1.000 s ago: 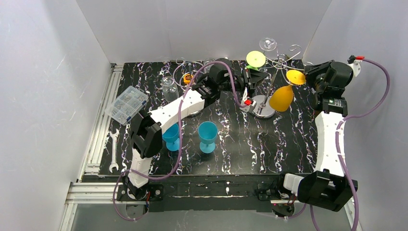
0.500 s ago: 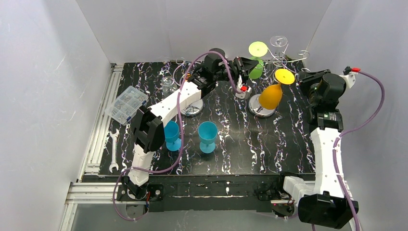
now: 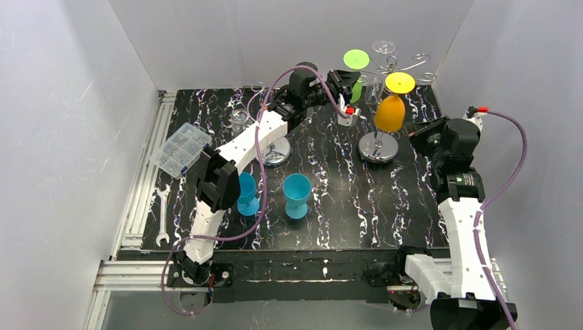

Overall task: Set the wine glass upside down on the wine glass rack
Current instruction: Adjust the wine rack at the center of the board.

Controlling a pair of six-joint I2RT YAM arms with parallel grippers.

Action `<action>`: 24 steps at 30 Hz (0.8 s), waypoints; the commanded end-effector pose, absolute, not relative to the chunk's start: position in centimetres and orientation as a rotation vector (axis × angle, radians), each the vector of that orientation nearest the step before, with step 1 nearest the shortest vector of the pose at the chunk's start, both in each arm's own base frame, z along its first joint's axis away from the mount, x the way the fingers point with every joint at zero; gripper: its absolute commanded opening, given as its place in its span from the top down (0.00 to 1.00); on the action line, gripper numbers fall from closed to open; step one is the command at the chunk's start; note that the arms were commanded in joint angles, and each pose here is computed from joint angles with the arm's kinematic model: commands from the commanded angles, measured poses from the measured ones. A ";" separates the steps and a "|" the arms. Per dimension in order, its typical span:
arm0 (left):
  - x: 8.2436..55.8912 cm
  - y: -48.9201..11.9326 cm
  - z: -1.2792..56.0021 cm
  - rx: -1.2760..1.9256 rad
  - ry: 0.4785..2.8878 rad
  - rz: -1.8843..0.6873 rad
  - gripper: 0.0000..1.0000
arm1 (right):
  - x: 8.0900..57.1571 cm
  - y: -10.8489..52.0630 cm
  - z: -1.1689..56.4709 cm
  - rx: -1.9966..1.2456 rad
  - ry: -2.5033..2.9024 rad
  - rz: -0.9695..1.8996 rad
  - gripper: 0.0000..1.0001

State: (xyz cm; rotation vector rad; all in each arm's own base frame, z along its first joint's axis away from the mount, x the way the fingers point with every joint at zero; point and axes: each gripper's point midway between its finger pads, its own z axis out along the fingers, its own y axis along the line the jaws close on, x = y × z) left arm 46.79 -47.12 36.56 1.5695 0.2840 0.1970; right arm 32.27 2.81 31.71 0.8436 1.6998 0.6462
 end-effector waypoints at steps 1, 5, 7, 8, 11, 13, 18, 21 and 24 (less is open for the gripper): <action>46.1 -45.5 42.1 1.470 0.244 0.242 1.00 | 31.7 3.0 32.3 0.805 1.705 0.634 0.98; 44.4 -45.5 41.4 1.507 0.174 0.210 1.00 | 31.7 1.6 34.1 0.801 1.659 0.549 0.91; 43.7 -45.6 41.0 1.524 0.135 0.204 1.00 | 31.6 1.3 35.2 0.789 1.643 0.529 0.88; 43.4 -45.6 40.9 1.531 0.115 0.207 1.00 | 31.5 1.1 35.4 0.789 1.644 0.513 0.85; 42.6 -45.7 40.7 1.540 0.071 0.203 1.00 | 30.8 -0.4 36.1 0.810 1.609 0.431 0.73; 42.4 -45.7 40.8 1.540 0.056 0.206 1.00 | 30.6 -1.4 36.7 0.825 1.571 0.380 0.58; 42.2 -45.7 41.0 1.535 0.044 0.211 1.00 | 31.9 -1.3 37.7 0.813 1.544 0.404 0.38; 42.0 -45.5 41.0 1.535 0.041 0.212 1.00 | 32.8 -0.9 38.7 0.804 1.508 0.466 0.33; 41.9 -45.5 40.8 1.537 0.041 0.208 1.00 | 33.5 -1.1 39.2 0.820 1.488 0.500 0.33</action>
